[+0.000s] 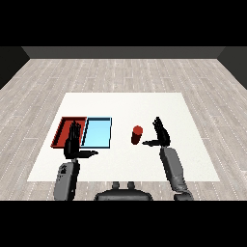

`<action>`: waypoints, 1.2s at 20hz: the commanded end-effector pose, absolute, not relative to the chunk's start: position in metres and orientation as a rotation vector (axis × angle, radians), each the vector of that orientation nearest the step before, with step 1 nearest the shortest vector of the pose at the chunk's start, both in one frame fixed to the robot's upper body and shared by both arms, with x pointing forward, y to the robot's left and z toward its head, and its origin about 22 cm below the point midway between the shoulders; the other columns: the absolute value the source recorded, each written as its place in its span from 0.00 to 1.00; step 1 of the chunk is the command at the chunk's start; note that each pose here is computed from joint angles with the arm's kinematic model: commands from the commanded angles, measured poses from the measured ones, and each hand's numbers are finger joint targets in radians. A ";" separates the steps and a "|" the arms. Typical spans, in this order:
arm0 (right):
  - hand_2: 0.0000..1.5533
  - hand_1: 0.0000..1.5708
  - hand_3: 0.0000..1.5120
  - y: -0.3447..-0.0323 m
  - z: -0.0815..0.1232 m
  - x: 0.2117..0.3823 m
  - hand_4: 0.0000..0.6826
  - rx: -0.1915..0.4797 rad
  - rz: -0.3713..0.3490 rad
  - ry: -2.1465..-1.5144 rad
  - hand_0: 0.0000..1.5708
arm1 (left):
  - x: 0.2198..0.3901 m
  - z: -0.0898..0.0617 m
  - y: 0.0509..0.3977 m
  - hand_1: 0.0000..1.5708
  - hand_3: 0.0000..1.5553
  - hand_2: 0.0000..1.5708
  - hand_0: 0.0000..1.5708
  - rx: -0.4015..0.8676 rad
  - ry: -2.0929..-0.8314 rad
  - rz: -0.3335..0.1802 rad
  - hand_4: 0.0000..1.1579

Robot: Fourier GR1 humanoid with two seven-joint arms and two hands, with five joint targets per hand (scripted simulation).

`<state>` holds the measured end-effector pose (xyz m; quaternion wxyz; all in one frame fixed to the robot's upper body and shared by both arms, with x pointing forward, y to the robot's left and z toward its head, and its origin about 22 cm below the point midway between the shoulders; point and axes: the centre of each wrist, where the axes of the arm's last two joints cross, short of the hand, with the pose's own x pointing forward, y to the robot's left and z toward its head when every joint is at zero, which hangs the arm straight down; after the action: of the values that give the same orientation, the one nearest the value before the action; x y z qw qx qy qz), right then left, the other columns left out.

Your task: Pick the red can and put it in the red box

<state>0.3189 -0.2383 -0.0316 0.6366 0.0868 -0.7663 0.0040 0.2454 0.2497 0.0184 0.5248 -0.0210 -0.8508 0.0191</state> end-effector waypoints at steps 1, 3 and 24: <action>0.00 0.00 0.00 -0.212 -0.038 0.318 0.00 0.246 0.002 -1.728 0.00 | 0.249 0.006 0.242 0.00 0.00 0.00 0.00 -0.055 -2.045 0.028 0.00; 0.00 0.00 0.00 -0.199 -0.047 0.324 0.00 0.277 -0.011 -1.731 0.00 | 0.244 0.008 0.257 0.00 0.00 0.00 0.00 -0.049 -2.025 0.045 0.00; 0.00 0.00 0.00 -0.179 -0.069 0.334 0.00 0.337 -0.036 -1.648 0.00 | 0.234 0.020 0.242 0.00 0.00 0.00 0.00 -0.011 -2.058 0.025 0.00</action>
<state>0.3400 -0.1837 -0.0720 0.6662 0.1382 -0.7328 -0.0107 0.2431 0.2508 0.0108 0.5213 -0.0136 -0.8531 0.0153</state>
